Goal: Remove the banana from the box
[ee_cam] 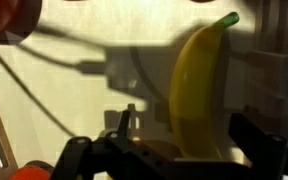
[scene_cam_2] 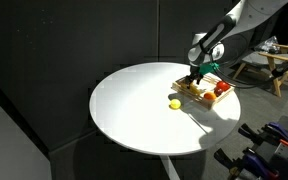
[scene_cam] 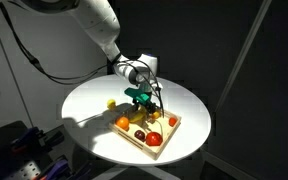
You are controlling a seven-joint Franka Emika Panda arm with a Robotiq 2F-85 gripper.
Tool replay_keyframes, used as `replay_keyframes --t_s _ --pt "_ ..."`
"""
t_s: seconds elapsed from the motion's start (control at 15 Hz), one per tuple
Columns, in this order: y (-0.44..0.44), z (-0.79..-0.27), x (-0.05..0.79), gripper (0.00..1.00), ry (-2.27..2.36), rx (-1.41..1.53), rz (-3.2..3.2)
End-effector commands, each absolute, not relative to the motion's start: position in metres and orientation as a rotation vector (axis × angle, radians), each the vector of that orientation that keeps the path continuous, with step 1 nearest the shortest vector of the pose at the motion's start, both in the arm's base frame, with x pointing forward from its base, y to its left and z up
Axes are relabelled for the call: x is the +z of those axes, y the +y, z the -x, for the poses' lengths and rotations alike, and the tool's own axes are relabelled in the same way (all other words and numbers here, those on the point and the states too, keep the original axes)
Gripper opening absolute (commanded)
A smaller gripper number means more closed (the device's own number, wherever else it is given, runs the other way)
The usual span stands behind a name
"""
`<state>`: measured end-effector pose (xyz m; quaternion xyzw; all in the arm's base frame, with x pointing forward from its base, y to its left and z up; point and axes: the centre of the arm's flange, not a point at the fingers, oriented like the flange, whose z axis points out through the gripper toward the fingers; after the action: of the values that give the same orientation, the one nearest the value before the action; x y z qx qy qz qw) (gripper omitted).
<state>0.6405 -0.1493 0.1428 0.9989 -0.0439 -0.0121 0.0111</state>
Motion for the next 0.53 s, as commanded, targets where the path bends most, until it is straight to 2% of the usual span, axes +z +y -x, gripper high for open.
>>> replay_keyframes --t_s 0.0,0.2,0.27,0.33,0.47 --pt "-0.1499 -0.6508 0.1367 1.0 -0.154 -0.02 -3.107" --pt "-0.1505 -0.6518 0.1331 1.0 -0.157 -0.025 -3.106" --pt "-0.1507 -0.6523 0.1325 0.75 -0.16 -0.026 -3.106" --pt "-0.1508 -0.6531 0.1321 0.73 -0.161 -0.025 -3.106" --pt "-0.151 -0.654 0.1309 0.57 -0.164 -0.025 -3.105"
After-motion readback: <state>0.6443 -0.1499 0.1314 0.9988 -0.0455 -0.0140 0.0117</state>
